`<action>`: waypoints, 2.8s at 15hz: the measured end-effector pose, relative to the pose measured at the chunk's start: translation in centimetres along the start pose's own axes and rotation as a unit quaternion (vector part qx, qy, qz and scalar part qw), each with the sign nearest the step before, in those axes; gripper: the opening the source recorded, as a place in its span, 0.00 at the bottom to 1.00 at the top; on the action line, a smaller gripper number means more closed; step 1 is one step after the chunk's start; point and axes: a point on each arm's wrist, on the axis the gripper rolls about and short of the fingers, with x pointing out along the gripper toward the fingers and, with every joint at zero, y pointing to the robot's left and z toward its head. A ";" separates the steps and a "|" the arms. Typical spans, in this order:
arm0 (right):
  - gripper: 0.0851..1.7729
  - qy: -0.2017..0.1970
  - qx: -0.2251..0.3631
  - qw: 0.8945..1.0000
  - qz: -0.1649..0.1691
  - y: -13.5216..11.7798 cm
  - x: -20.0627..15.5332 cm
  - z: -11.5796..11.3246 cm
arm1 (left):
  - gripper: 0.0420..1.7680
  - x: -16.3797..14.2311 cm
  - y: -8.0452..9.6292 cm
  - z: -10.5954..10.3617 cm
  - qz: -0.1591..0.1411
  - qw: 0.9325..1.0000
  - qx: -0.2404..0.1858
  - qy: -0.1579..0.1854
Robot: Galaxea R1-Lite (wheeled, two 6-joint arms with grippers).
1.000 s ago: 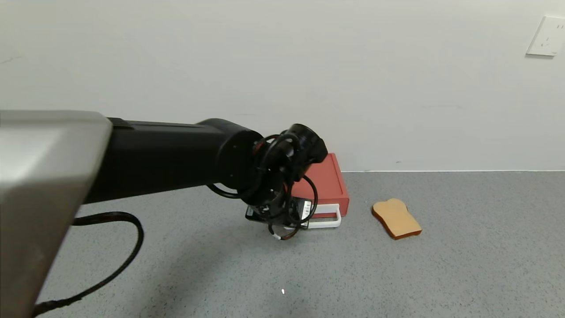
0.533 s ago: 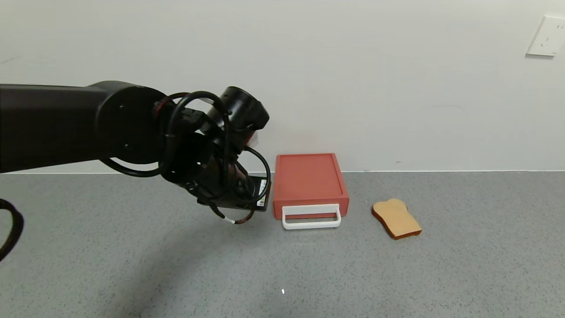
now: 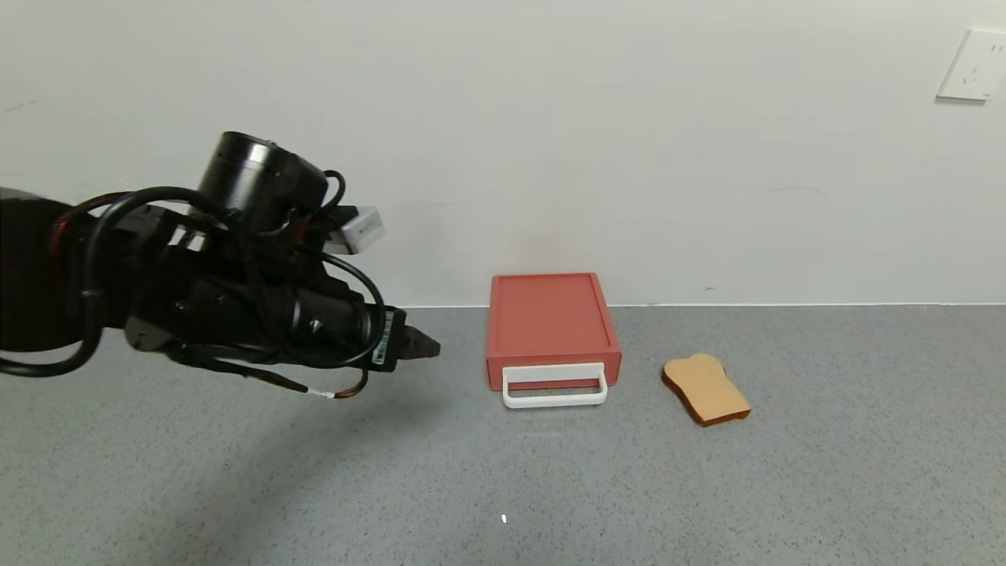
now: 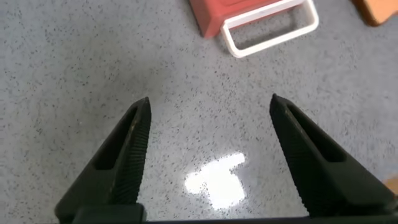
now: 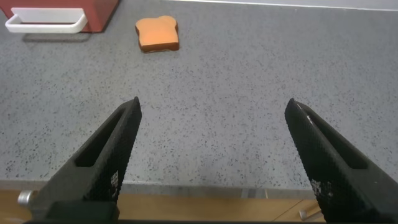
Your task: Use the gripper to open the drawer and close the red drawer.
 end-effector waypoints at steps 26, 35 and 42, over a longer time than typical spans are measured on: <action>0.96 -0.002 0.000 1.000 0.000 0.0 0.0 0.0 | 0.96 -17.1 3.9 -16.6 0.077 0.952 0.026 -0.296; 0.96 -0.002 0.000 1.000 0.000 0.0 0.0 0.0 | 0.96 -20.4 1.7 -24.4 0.072 0.930 0.059 -0.355; 0.96 -0.002 0.000 1.000 0.000 0.0 0.0 0.0 | 0.96 -18.8 1.8 -26.9 0.088 0.896 0.077 -0.428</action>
